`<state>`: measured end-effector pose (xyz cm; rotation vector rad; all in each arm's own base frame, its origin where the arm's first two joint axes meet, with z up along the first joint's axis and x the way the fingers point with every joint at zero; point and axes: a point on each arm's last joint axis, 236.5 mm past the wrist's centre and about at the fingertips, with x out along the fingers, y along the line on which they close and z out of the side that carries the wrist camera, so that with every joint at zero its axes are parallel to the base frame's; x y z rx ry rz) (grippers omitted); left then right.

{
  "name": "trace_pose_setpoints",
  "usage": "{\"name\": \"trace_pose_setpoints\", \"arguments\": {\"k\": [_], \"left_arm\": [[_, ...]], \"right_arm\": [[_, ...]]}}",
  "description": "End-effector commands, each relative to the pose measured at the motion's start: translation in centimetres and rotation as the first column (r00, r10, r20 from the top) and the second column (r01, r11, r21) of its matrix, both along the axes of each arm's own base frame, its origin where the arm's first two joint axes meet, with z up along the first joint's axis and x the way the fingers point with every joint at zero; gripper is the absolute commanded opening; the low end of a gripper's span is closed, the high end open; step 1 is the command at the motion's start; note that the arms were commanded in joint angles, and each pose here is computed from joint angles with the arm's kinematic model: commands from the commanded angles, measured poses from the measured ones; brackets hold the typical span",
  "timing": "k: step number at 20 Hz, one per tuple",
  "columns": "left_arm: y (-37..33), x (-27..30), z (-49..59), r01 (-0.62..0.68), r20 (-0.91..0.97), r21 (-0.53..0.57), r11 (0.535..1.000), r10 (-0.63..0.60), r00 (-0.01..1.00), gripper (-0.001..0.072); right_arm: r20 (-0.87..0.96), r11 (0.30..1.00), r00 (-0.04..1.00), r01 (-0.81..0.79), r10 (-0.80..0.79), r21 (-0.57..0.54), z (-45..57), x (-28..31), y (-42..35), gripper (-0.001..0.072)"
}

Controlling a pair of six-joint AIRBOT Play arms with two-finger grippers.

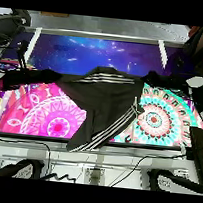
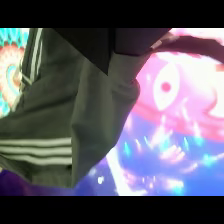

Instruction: Fold the clothes and pants, and hang the long-sleeved shirts on hangers.

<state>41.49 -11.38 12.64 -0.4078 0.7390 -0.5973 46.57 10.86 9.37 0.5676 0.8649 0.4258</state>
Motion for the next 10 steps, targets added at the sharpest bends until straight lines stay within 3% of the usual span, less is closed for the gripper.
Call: {"name": "trace_pose_setpoints", "arguments": {"k": [1, 7, 10], "left_arm": [[0.1, -0.5, 1.3, -0.024, 0.021, 0.015, 1.0, 0.023, 1.0, 0.0003], [4.1, -5.9, 6.7, -0.192, 0.112, 0.189, 0.963, 0.173, 0.979, 0.0004], [4.2, -8.2, 9.0, -0.243, 0.126, 0.154, 0.958, 0.225, 0.966, 0.0005]], "right_arm": [[0.006, 0.991, 0.995, -0.094, 0.095, -0.093, -1.6, -0.2, -0.1, 0.0022], [0.169, 0.965, 0.953, -0.233, 0.251, -0.122, 1.1, 0.1, 3.8, 0.0021], [0.296, 0.983, 0.939, -0.147, 0.173, -0.107, 3.4, 2.6, 5.2, 0.0021]]}}
